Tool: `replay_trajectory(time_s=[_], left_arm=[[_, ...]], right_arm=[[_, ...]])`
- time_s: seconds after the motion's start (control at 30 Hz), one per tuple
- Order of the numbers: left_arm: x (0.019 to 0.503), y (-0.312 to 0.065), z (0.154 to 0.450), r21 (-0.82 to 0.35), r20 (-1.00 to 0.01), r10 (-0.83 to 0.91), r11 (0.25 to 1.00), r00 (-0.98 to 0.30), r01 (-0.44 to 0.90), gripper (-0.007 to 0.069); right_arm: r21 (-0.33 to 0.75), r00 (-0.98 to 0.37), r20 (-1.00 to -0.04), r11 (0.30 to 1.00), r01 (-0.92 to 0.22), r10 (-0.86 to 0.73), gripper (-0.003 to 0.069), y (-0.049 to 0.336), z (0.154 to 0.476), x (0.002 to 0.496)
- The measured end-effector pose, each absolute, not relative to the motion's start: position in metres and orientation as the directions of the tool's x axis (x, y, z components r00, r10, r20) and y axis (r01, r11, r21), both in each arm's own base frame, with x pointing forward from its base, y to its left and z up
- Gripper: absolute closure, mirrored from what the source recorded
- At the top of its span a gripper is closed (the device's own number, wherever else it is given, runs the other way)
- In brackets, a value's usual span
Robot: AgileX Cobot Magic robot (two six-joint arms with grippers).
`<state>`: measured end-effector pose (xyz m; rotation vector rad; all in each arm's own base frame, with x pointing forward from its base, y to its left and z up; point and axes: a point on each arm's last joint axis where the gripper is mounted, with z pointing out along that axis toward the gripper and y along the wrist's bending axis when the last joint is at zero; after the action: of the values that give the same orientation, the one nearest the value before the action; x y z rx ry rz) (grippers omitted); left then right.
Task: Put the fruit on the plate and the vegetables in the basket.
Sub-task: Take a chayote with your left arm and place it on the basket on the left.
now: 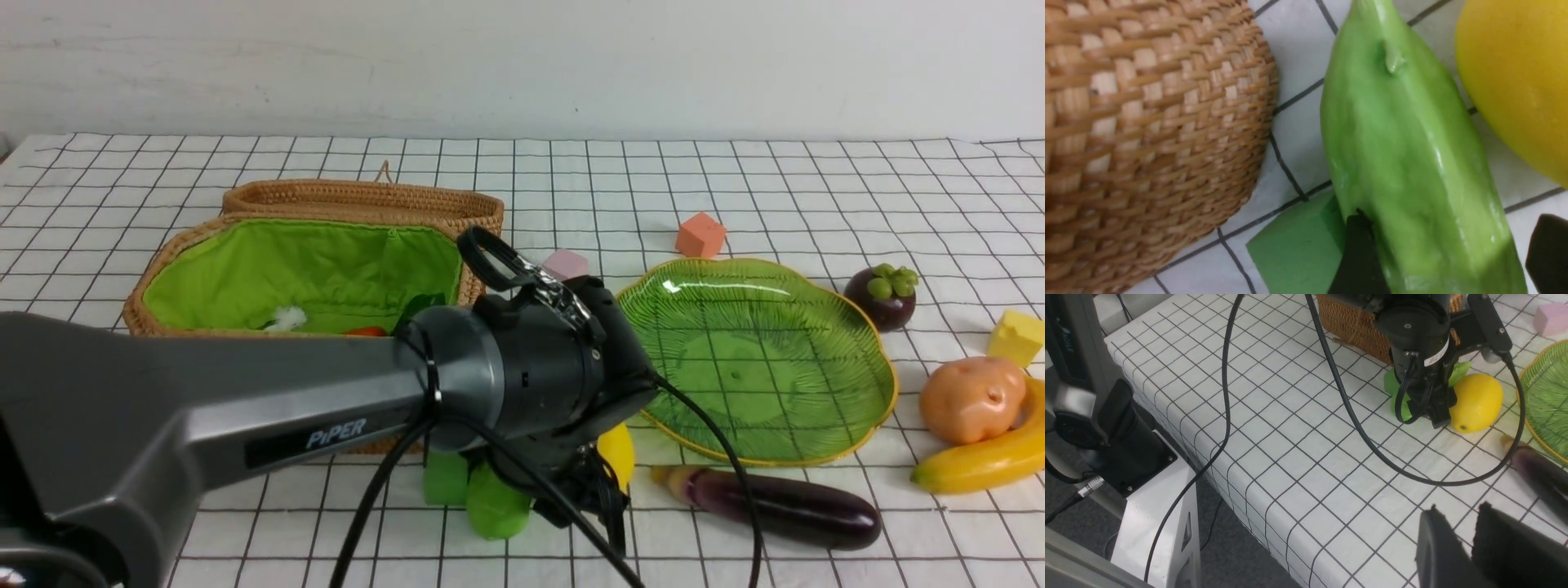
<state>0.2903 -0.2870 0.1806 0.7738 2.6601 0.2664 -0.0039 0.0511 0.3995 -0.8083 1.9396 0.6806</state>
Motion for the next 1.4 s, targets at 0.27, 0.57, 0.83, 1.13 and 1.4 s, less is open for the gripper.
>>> replay_trajectory(time_s=[0.27,0.57,0.83,1.13,1.4], left_arm=[[0.275,-0.296,0.183,0.245,-0.251,0.545,0.835,-0.8,0.492,0.0127],[0.268,-0.304,0.186,0.272,-0.291,0.552,0.831,-0.782,0.485,0.0084],[0.271,-0.306,0.186,0.261,-0.333,0.531,0.846,-0.779,0.465,-0.0015],[0.277,-0.306,0.166,0.261,-0.306,0.496,0.865,-0.813,0.429,0.0071],[0.271,-0.298,0.169,0.28,-0.239,0.462,0.875,-0.854,0.395,0.0155]], right_arm=[[0.138,-0.38,-0.887,0.635,-0.76,-0.263,0.0497,0.051,0.4,-0.005],[0.137,-0.379,-0.888,0.635,-0.76,-0.262,0.0497,0.051,0.4,-0.005],[0.137,-0.379,-0.888,0.635,-0.76,-0.262,0.0489,0.051,0.4,-0.005],[0.136,-0.378,-0.888,0.636,-0.76,-0.262,0.0487,0.051,0.4,-0.005],[0.137,-0.379,-0.888,0.635,-0.76,-0.262,0.0487,0.051,0.4,-0.005]])
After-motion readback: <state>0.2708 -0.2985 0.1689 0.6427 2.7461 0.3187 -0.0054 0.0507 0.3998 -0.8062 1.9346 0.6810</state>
